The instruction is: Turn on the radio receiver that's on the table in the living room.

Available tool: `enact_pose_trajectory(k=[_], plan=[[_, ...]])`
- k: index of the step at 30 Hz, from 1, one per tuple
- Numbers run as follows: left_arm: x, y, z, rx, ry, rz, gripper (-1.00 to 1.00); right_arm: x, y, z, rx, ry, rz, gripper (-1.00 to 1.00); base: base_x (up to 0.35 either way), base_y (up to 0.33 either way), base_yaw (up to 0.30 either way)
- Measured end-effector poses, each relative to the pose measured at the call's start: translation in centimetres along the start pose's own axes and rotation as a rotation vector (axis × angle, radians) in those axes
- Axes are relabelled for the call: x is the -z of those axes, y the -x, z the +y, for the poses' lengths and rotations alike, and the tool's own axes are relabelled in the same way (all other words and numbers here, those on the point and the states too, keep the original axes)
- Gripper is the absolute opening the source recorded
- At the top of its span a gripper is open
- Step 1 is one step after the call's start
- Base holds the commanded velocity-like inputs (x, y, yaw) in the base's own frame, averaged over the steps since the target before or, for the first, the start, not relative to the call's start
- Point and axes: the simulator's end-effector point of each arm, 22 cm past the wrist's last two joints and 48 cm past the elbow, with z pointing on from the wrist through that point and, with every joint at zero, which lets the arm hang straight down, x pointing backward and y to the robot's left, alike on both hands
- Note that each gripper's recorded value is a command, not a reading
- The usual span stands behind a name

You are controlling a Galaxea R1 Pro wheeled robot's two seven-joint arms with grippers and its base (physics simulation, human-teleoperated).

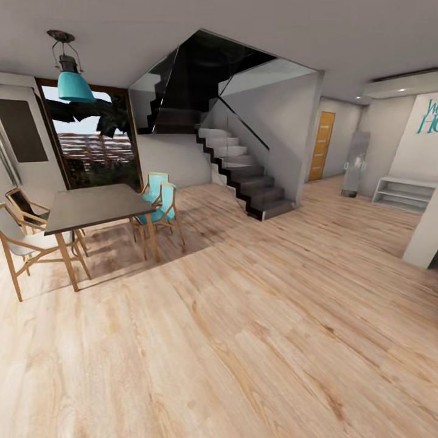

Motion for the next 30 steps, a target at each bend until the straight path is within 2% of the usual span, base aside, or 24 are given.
enact_pose_trajectory(k=[7,30], plan=[[0.0,0.19,-0.01,0.0,0.0,-0.008,1.0,0.0,0.06,-0.01,-0.004,0.0,-0.002,1.0,0.073,0.008,-0.197],[0.0,0.25,0.06,0.001,0.003,-0.01,1.0,0.0,0.31,-0.01,-0.011,0.0,-0.014,1.0,0.002,0.0,-0.284]])
